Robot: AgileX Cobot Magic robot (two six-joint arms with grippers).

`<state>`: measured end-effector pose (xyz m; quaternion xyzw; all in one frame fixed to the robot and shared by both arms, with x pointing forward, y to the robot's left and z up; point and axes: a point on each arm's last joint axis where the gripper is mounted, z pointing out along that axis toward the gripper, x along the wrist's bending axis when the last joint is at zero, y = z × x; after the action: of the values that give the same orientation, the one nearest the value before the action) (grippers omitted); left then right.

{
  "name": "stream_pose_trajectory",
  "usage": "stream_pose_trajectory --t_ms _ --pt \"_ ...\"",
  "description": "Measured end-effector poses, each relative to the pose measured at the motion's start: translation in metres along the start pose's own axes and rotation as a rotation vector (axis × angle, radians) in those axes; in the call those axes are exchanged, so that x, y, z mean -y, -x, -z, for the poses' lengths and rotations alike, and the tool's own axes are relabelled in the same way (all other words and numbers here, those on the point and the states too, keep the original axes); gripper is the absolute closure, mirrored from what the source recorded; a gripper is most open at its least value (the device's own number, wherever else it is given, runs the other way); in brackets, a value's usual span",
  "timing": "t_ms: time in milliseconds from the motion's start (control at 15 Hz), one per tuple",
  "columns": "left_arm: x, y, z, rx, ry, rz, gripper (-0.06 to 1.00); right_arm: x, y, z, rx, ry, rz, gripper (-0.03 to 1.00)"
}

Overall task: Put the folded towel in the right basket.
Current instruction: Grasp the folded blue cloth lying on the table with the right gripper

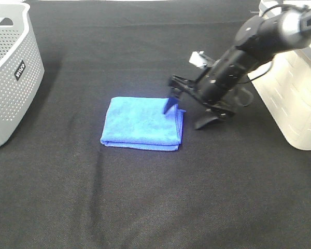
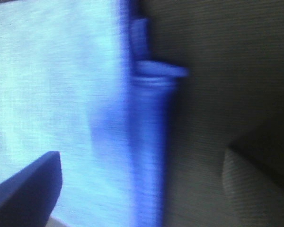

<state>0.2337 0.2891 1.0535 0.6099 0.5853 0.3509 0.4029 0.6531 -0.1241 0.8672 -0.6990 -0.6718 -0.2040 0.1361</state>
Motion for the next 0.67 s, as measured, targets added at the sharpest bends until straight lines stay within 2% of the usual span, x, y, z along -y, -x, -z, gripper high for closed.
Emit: stream_pose_trajectory --t_ms 200,333,400,467,533,600,667 --pt "0.000 0.000 0.000 0.000 0.000 0.000 -0.03 0.012 -0.039 -0.027 -0.095 -0.021 0.016 0.14" --pt "0.000 0.000 0.000 0.000 0.000 0.000 -0.03 0.020 -0.061 -0.040 -0.119 -0.027 0.064 0.22" --pt "0.000 0.000 0.000 0.000 0.000 0.000 -0.03 0.022 -0.066 -0.045 -0.121 -0.021 0.072 0.29" --pt "0.000 0.000 0.000 0.000 0.000 0.000 -0.03 0.023 -0.066 -0.047 -0.118 -0.021 0.072 0.39" --pt "0.000 0.000 0.000 0.000 0.000 0.000 -0.03 0.023 -0.063 -0.051 -0.108 -0.020 0.073 0.65" --pt "0.000 0.000 0.000 0.000 0.000 0.000 -0.03 0.023 -0.063 -0.052 -0.108 -0.020 0.072 0.77" --pt "0.000 0.000 0.000 0.000 0.000 0.000 -0.03 0.023 -0.063 -0.052 -0.107 -0.020 0.073 0.77"
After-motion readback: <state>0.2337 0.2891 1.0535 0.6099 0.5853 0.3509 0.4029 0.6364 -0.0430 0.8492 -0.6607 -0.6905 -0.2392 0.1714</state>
